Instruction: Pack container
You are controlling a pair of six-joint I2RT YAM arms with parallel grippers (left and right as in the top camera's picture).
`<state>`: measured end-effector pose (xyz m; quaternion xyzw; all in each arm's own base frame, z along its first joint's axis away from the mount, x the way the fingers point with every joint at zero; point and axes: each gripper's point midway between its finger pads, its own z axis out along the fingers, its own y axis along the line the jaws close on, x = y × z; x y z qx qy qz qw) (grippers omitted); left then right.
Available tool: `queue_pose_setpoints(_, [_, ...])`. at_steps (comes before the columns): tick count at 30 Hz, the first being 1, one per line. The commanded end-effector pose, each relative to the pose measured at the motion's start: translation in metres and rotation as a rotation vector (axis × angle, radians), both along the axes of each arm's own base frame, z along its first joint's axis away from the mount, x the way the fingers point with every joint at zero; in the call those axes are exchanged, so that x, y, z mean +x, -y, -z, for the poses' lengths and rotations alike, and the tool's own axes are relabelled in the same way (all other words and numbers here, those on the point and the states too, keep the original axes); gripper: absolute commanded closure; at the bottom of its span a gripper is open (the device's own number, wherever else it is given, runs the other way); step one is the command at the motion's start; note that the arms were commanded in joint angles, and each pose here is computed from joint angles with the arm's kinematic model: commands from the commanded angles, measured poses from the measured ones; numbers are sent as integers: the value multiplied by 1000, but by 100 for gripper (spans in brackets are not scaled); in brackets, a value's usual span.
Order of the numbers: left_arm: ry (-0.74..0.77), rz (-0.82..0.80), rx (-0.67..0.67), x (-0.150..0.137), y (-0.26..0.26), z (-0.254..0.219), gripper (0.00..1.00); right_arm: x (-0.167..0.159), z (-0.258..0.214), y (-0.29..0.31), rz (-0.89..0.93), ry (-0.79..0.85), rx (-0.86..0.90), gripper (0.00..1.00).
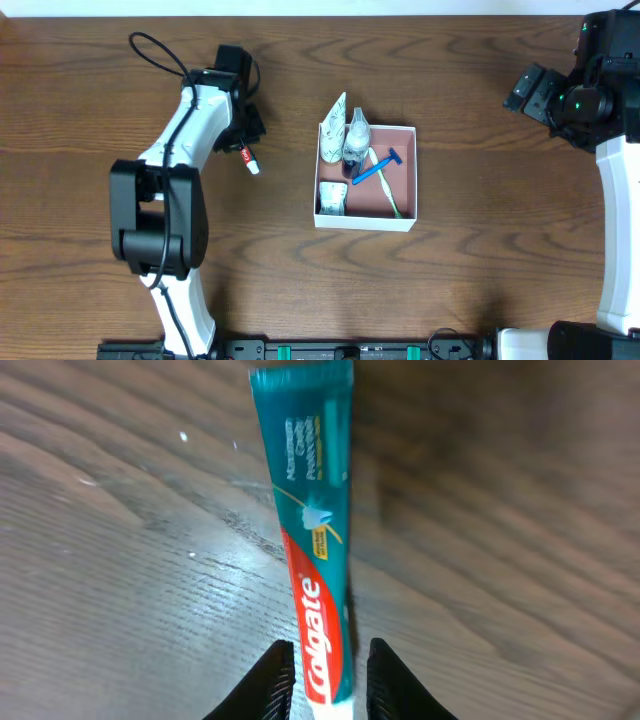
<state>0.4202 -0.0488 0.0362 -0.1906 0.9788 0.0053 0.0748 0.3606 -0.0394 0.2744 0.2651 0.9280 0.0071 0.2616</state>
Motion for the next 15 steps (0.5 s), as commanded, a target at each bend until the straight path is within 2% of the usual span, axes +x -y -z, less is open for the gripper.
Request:
queue_pose_setpoints(1, [-37, -23, 19, -6, -5, 11, 74, 0, -1, 2, 16, 4, -1, 1])
queue_pose_setpoints(15, [-57, -28, 60, -13, -14, 20, 74, 0, -1, 2, 16, 4, -1, 1])
